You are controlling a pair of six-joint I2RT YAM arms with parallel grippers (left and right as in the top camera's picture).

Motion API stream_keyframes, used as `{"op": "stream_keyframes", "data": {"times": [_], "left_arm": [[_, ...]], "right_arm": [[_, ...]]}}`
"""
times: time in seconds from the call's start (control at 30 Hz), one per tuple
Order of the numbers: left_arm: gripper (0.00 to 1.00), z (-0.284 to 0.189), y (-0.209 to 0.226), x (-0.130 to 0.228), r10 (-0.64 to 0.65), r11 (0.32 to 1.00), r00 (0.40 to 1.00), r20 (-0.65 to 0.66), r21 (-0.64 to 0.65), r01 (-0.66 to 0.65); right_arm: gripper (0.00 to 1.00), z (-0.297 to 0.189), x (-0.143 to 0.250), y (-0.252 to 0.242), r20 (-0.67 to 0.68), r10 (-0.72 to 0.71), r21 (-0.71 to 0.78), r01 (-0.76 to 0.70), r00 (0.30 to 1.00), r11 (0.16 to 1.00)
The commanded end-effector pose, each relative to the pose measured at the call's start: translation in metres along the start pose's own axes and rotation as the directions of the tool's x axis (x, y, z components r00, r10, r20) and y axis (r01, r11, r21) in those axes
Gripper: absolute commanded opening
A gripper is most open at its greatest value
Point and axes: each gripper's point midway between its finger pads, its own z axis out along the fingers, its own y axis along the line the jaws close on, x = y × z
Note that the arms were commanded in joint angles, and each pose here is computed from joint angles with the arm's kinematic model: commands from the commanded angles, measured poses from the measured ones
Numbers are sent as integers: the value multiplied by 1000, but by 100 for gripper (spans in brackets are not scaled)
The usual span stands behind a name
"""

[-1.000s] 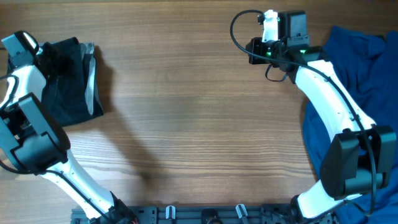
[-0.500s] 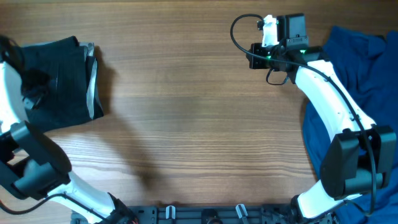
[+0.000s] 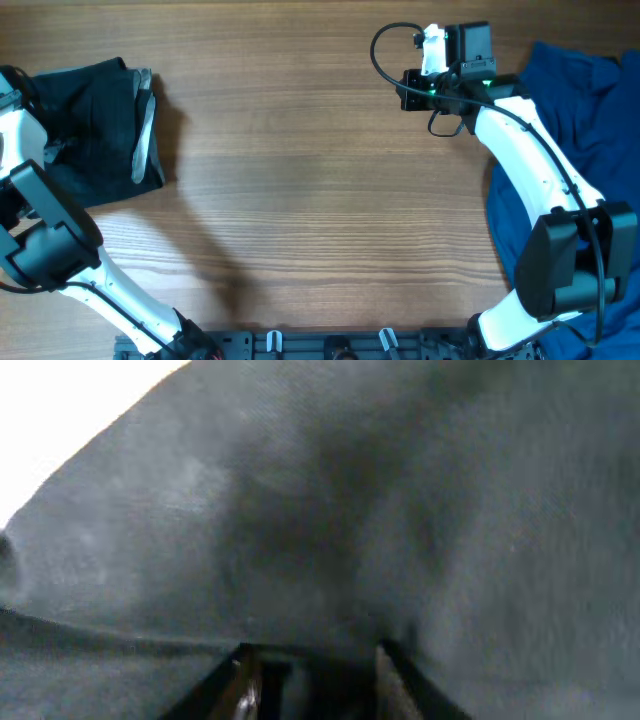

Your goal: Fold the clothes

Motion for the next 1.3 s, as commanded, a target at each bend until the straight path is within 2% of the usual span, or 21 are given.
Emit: {"op": "stream_keyframes", "data": {"times": [0.0,0.1,0.2,0.27,0.37,0.4,0.47,0.5,0.53,0.6,0.63,0.67,0.7,0.73,0.8,0.87,1.0,1.1,1.17,1.27], "left_arm": [[44,-52,-24,-3,112,990,994,-12,94,-110],[46,-168,-37,-7,115,972,992,60,199,-125],[48,-264,-40,3,240,921,947,214,259,-292],[48,-320,-38,23,401,841,855,330,237,-486],[53,-368,-30,62,596,691,690,411,176,-701],[58,-381,-26,76,642,640,639,424,162,-751],[66,-404,-24,96,650,599,599,466,170,-782],[80,-419,-26,106,642,569,579,502,195,-799],[98,-429,-29,115,632,539,564,531,222,-813],[100,-465,-34,143,592,437,516,619,292,-851],[100,-477,-31,154,579,404,500,644,306,-862],[100,-484,-25,163,574,393,491,655,306,-867],[100,-491,-17,171,571,384,484,663,305,-871],[100,-497,-7,179,566,384,481,670,302,-873],[100,-500,12,197,578,386,489,653,309,-869],[100,-503,27,212,582,385,491,648,312,-868],[100,-502,34,219,590,387,497,636,317,-866],[100,-502,34,219,592,387,498,634,318,-866],[100,-502,34,219,592,387,498,634,318,-866],[100,-502,34,219,592,387,498,634,318,-866]], "right_arm": [[11,-16,-19,1,68,-55,36,52,996,998],[16,-74,-66,19,264,-116,63,103,957,993],[16,-115,-82,35,363,-84,32,78,928,996],[18,-138,-80,47,387,-79,2,84,919,996],[18,-171,-76,56,423,-87,1,95,902,995],[19,-186,-75,62,445,-94,-3,106,891,994],[22,-225,-72,79,508,-112,-12,137,854,990],[23,-251,-67,91,548,-124,-21,162,827,987],[25,-271,-61,99,579,-133,-26,181,805,983],[36,-315,-44,115,635,-144,-45,222,759,974],[48,-337,-32,123,661,-148,-61,250,735,966],[63,-358,-19,128,686,-161,-60,275,709,960],[86,-371,-8,130,701,-194,-37,306,686,951],[100,-383,4,131,710,-209,-23,319,672,947],[100,-402,23,133,729,-203,-25,322,654,946],[100,-409,43,131,720,-201,-29,318,665,948],[100,-398,59,125,666,-188,-43,290,722,956],[100,-397,58,125,664,-186,-45,288,724,957],[100,-397,59,125,657,-118,-92,234,745,968],[100,-393,63,123,610,72,-214,76,789,974]]}}
